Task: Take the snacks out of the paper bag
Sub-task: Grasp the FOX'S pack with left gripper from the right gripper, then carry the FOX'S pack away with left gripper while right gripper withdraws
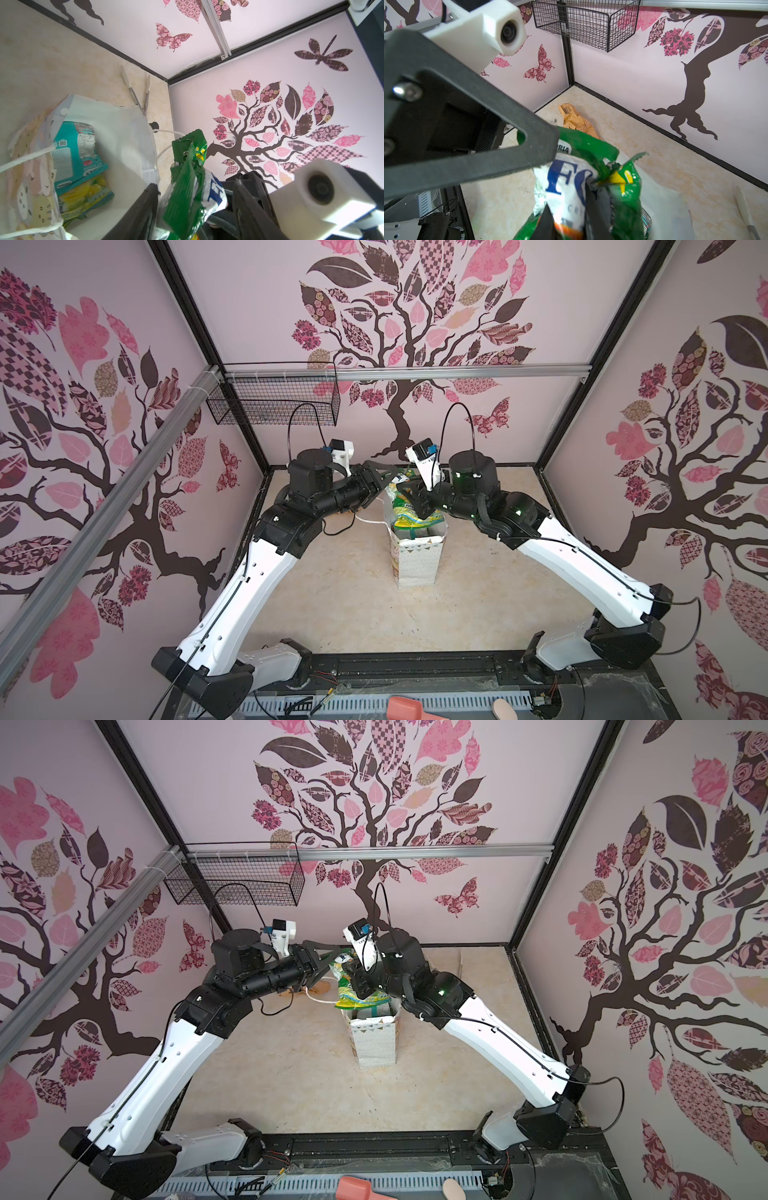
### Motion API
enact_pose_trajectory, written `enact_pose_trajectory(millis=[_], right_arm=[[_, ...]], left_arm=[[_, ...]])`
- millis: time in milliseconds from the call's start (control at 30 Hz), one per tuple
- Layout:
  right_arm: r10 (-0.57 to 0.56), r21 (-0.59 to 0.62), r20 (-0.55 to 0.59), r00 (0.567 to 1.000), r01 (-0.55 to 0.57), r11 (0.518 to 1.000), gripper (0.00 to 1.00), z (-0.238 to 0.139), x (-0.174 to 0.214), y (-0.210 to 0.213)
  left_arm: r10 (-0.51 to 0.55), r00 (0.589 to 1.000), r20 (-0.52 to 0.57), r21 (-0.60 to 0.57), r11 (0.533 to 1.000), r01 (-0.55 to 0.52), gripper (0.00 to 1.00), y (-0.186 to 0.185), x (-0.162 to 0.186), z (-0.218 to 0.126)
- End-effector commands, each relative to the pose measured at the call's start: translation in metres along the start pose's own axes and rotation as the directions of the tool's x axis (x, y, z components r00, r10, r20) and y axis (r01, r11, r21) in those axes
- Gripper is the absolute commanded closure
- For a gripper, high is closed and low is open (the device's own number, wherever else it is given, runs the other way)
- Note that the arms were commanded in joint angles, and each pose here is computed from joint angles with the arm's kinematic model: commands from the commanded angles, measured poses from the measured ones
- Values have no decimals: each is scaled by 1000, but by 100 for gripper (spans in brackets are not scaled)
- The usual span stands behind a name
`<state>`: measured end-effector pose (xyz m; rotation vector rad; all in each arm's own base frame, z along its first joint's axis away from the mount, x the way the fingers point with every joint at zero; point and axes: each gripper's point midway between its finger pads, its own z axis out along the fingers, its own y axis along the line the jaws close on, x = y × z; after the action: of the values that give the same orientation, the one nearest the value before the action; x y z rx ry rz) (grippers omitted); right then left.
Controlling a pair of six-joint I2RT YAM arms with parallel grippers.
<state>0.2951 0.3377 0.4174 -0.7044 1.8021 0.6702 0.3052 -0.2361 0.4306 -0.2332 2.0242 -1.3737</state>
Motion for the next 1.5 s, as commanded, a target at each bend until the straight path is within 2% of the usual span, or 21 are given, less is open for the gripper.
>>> enact_pose_trajectory(millis=[0, 267, 433, 500, 733, 800, 1033, 1233, 1333, 1467], right_arm=[[4, -30, 91, 996, -1, 1000, 100, -16, -31, 9], [19, -52, 68, 997, -16, 999, 100, -10, -24, 12], [29, -70, 52, 998, -25, 997, 100, -6, -20, 15], [30, -76, 50, 998, -26, 997, 90, -6, -20, 15], [37, -59, 47, 998, -34, 998, 68, -12, -18, 13], [41, -57, 62, 997, -37, 998, 59, -17, -21, 12], [65, -55, 115, 991, -59, 997, 40, -33, -31, 11], [79, -74, 185, 980, -66, 995, 14, -52, -45, 14], [81, -78, 221, 972, -65, 995, 1, -61, -49, 14], [86, -82, 245, 966, -68, 994, 0, -69, -50, 14]], left_arm=[[20, 999, -26, 5, 1000, -20, 48, 5, 7, 4], [41, 995, -91, -13, 999, -43, 69, 12, 20, 9], [66, 993, -96, 4, 998, -66, 94, 8, 20, 9], [75, 994, -81, 7, 997, -74, 100, 6, 17, 8], [121, 993, 1, 9, 993, -121, 100, -1, 2, 3], [132, 991, 20, 17, 991, -132, 100, -5, -1, 0], [163, 982, 92, 56, 984, -169, 100, -26, -17, -13], [196, 970, 143, 63, 976, -207, 100, -42, -34, -25], [181, 967, 178, 59, 979, -194, 100, -42, -49, -32], [175, 959, 224, 64, 979, -194, 100, -49, -71, -40]])
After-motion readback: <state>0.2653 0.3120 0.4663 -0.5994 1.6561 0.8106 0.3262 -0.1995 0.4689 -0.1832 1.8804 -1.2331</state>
